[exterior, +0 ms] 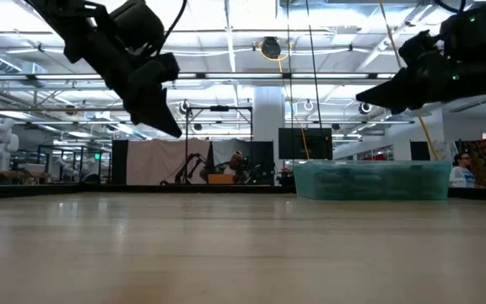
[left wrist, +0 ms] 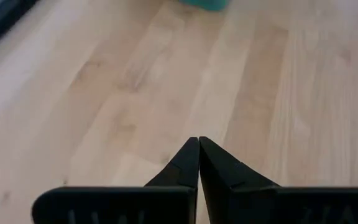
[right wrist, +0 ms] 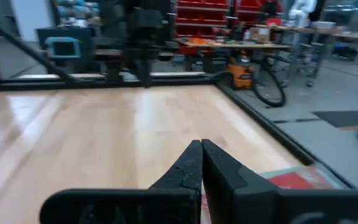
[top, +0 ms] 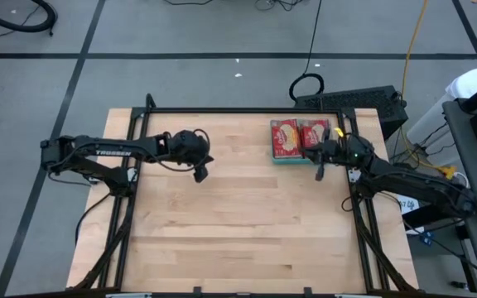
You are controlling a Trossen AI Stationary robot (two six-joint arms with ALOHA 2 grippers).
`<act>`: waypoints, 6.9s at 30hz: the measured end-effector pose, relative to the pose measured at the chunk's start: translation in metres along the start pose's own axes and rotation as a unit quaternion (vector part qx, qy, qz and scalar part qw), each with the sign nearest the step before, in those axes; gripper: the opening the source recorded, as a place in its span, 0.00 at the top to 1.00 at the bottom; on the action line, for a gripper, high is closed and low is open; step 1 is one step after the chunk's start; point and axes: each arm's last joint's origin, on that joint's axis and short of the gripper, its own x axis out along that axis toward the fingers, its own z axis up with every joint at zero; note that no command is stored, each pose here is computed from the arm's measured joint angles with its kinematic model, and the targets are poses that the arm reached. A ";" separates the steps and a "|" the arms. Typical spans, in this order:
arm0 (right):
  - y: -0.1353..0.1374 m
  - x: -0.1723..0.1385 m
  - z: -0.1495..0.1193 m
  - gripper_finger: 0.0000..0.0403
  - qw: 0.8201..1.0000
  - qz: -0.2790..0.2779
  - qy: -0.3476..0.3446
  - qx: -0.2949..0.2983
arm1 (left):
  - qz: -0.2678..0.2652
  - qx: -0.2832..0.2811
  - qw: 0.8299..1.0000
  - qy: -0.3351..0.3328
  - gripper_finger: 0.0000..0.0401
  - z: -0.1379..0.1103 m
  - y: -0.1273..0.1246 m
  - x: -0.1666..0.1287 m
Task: Sort popcorn bags into baskets
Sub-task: Return to Home Position
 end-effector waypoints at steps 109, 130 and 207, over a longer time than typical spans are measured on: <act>0.043 -0.032 0.004 1.00 0.992 0.072 -0.090 -0.055 | -0.030 0.023 0.933 -0.358 1.00 -0.130 -0.002 -0.083; 0.043 -0.032 0.004 1.00 0.992 0.071 -0.089 -0.055 | -0.127 0.062 0.920 -0.365 1.00 -0.135 -0.011 -0.090; 0.043 -0.032 0.004 1.00 0.992 0.071 -0.089 -0.055 | -0.109 0.115 0.915 -0.372 0.91 -0.136 -0.013 -0.090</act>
